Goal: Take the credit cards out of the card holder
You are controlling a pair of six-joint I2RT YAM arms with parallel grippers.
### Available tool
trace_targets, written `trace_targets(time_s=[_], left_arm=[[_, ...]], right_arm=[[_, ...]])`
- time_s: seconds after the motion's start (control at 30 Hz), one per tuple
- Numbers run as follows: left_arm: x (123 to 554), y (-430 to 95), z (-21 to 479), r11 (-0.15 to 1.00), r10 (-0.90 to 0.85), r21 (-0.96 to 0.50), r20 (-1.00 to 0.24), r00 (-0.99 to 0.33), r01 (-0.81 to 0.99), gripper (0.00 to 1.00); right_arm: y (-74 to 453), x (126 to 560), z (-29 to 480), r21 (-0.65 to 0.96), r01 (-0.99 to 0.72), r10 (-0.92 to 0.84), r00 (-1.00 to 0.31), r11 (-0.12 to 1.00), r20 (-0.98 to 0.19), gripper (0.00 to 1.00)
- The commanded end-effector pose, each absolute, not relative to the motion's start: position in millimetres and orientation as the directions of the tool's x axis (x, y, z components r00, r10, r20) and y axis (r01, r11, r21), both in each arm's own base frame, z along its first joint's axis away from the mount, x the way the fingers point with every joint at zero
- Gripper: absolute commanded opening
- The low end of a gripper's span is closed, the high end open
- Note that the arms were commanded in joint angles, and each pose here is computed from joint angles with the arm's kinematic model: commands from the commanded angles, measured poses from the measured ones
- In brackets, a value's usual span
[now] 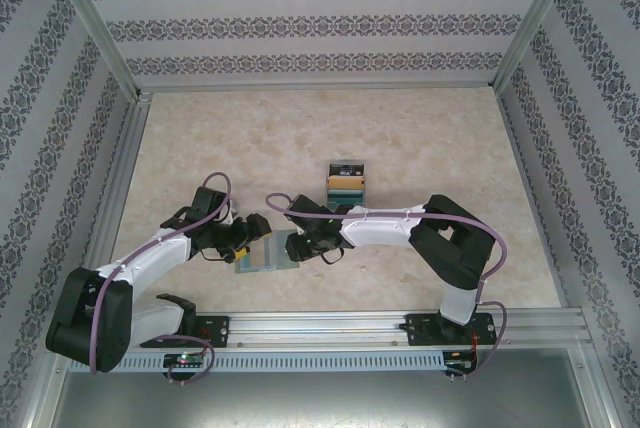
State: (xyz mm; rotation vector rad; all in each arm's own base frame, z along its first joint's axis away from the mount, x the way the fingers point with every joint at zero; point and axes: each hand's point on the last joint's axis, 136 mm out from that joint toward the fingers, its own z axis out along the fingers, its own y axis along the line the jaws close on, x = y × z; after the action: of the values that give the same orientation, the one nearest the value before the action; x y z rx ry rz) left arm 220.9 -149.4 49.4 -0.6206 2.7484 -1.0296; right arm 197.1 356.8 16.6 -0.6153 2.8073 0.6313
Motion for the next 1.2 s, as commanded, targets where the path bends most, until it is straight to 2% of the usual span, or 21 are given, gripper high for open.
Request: trace_targets(time_s=[0.0, 0.33, 0.7, 1.0, 1.17], left_arm=[[217, -157, 53, 0.663, -0.407, -0.680, 0.024, -0.913, -0.313, 0.85], [215, -121, 61, 0.756, -0.476, -0.556, -0.106, -0.873, -0.345, 0.85], [215, -136, 51, 0.730, -0.442, -0.594, -0.036, -0.896, -0.337, 0.84], [218, -131, 65, 0.735, -0.456, -0.603, -0.104, -0.884, -0.309, 0.84], [218, -134, 63, 0.723, -0.454, -0.618, -0.089, -0.886, -0.309, 0.84]], right_arm=[[367, 181, 2, 0.382, -0.451, -0.385, -0.891, 0.807, -0.239, 0.31], [364, 180, 0, 0.375, -0.444, -0.381, -0.895, 0.814, -0.233, 0.29], [364, 180, -1, 0.376, -0.443, -0.381, -0.895, 0.814, -0.231, 0.29], [365, 180, -1, 0.376, -0.444, -0.382, -0.895, 0.813, -0.230, 0.29], [365, 180, -1, 0.378, -0.445, -0.383, -0.895, 0.812, -0.230, 0.29]])
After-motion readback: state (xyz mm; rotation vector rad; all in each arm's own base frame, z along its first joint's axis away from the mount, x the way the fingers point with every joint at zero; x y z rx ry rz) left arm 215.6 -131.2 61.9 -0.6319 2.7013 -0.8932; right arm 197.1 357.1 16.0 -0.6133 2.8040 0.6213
